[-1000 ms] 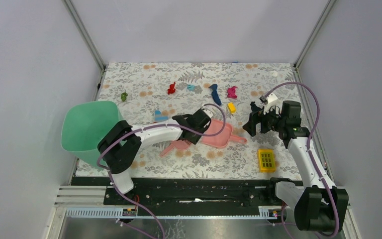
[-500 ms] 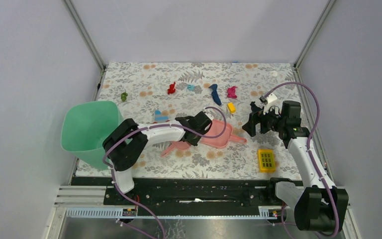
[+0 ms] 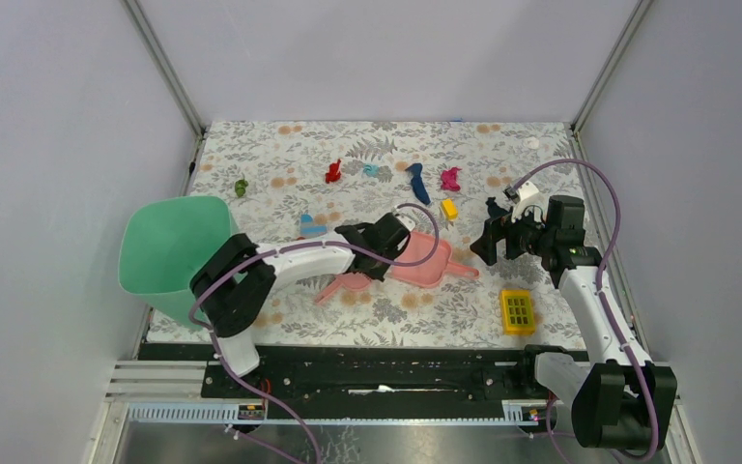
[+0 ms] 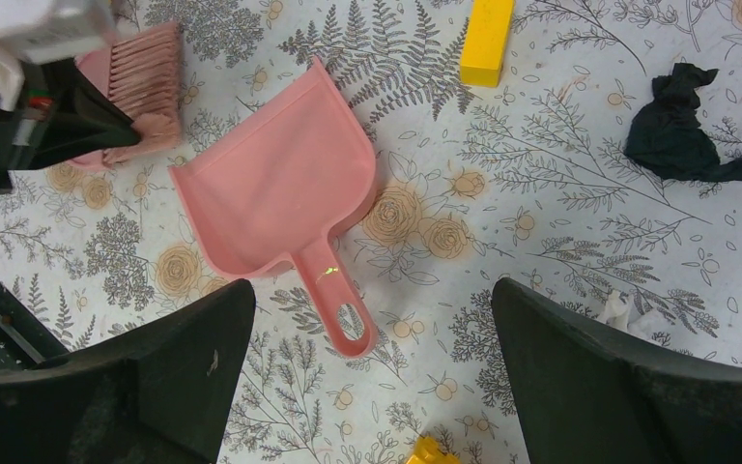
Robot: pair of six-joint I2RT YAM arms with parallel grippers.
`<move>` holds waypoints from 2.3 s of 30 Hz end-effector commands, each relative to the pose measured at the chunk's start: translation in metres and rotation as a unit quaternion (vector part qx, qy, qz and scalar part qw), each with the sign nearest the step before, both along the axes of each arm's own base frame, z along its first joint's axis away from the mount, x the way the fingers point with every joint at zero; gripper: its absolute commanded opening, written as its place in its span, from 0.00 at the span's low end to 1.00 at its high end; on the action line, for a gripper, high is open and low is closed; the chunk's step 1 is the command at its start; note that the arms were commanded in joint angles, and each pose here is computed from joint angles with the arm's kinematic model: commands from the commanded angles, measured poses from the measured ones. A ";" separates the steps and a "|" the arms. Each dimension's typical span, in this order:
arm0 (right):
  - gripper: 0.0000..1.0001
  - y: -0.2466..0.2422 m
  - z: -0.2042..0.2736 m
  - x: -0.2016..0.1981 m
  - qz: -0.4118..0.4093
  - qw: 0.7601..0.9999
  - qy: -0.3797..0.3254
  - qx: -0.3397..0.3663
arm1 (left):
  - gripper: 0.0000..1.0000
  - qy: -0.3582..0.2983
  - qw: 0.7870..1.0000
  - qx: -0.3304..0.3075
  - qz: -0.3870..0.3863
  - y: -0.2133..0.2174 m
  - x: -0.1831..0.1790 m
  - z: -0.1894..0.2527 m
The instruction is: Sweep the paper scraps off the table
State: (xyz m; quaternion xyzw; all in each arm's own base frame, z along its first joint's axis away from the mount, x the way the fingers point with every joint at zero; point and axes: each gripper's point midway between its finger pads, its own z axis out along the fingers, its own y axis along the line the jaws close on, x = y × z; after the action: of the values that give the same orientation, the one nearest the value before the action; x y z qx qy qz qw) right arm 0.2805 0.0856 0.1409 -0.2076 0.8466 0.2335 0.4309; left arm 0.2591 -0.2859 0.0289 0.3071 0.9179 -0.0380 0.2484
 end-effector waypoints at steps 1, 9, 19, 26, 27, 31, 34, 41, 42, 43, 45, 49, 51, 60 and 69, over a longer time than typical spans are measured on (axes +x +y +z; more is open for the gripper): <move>1.00 0.003 0.009 0.002 0.012 1.000 -0.006 0.005 | 0.00 -0.049 0.996 -0.077 0.012 -0.017 0.009 0.065; 1.00 0.015 0.017 -0.004 0.025 0.999 0.008 0.046 | 0.00 -0.103 0.980 -0.161 0.048 -0.020 0.016 0.116; 0.94 0.059 0.041 -0.009 0.069 0.995 0.021 0.074 | 0.00 -0.103 0.951 -0.279 0.080 -0.046 0.016 0.166; 0.95 0.111 0.037 -0.024 0.149 0.987 0.053 0.033 | 0.00 -0.105 0.926 -0.330 0.149 -0.043 0.021 0.175; 0.95 0.117 0.037 -0.025 0.157 0.986 0.056 0.030 | 0.00 -0.105 0.922 -0.335 0.162 -0.041 0.022 0.175; 0.94 0.137 0.044 -0.022 0.169 0.984 0.046 0.021 | 0.00 -0.102 0.890 -0.378 0.235 -0.030 0.026 0.180; 0.93 0.146 0.054 -0.015 0.163 0.986 0.020 0.029 | 0.00 -0.086 0.853 -0.433 0.277 -0.026 0.026 0.190; 0.99 0.170 0.065 -0.028 0.205 0.977 0.008 0.060 | 0.00 -0.069 0.823 -0.476 0.301 -0.032 0.035 0.213; 0.98 0.171 0.064 -0.028 0.204 0.977 0.008 0.060 | 0.00 -0.059 0.816 -0.487 0.306 -0.034 0.036 0.214; 0.97 0.171 0.064 -0.026 0.201 0.978 0.007 0.058 | 0.00 -0.050 0.806 -0.501 0.310 -0.036 0.036 0.216; 0.95 0.171 0.063 -0.024 0.198 0.979 0.007 0.056 | 0.00 -0.029 0.786 -0.528 0.322 -0.039 0.037 0.219; 0.91 0.174 0.066 -0.028 0.208 0.976 0.005 0.068 | 0.00 0.001 0.761 -0.556 0.333 -0.044 0.039 0.222; 0.87 0.174 0.063 -0.030 0.210 0.975 0.008 0.069 | 0.00 0.007 0.758 -0.561 0.333 -0.047 0.040 0.225; 0.55 0.169 0.049 -0.020 0.189 0.981 0.002 0.048 | 0.00 0.030 0.751 -0.577 0.320 -0.057 0.036 0.233; 0.01 0.166 0.045 -0.017 0.178 0.983 -0.001 0.041 | 0.00 0.046 0.755 -0.578 0.308 -0.058 0.028 0.227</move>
State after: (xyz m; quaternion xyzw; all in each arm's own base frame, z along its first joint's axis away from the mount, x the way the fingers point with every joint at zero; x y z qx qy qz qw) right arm 0.2554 0.2522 0.1838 -0.3400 0.7876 0.3548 0.3718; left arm 0.2913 -0.3329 0.2323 -0.2089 0.8009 -0.4475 0.3387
